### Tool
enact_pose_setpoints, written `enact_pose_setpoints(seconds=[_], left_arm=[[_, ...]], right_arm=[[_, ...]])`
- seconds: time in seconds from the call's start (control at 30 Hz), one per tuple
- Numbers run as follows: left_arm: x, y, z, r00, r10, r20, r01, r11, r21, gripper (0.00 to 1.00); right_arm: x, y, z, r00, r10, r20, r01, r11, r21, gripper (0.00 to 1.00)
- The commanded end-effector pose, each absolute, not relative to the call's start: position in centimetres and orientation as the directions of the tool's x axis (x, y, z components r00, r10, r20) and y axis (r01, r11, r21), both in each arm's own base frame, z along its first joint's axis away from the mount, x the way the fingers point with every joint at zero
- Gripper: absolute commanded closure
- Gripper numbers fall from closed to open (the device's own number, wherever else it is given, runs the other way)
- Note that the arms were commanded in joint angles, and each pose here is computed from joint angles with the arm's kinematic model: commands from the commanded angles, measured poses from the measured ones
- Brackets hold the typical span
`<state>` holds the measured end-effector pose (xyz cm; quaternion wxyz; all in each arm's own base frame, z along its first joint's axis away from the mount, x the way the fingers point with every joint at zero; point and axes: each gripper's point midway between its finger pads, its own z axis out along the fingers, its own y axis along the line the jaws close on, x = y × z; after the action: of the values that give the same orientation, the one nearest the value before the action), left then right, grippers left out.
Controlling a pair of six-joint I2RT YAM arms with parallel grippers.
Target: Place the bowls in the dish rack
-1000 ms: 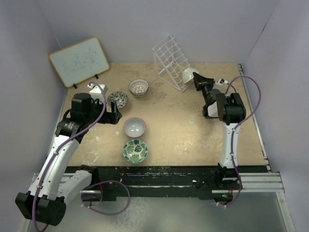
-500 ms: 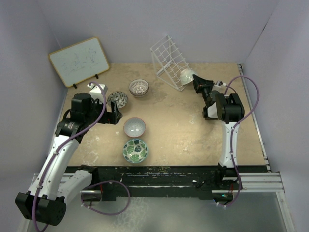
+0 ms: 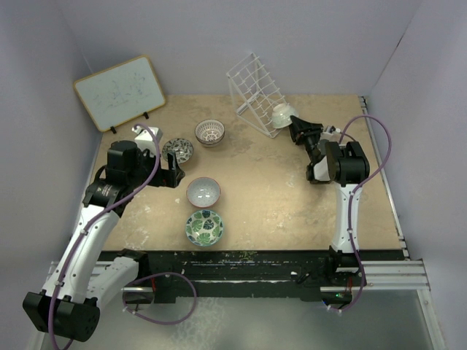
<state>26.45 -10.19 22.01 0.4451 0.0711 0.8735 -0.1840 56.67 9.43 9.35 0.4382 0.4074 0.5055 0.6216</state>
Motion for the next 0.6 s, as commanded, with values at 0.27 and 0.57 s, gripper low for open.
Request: enact_pose_setpoints(seconds=[0.27, 0.57], left_arm=[[26.6, -10.8, 23.4, -0.554, -0.062, -0.831, 0.315, 0.908, -0.277, 0.01], [26.4, -10.8, 23.8, -0.55, -0.067, -0.832, 0.312, 0.908, -0.279, 0.01]], right_arm=[[53.3, 11.5, 17.2, -0.369, 0.927, -0.07, -0.435, -0.106, 0.894, 0.48], [53.0, 11.5, 20.8, -0.37, 0.924, -0.094, -0.498, -0.113, 0.86, 0.44]])
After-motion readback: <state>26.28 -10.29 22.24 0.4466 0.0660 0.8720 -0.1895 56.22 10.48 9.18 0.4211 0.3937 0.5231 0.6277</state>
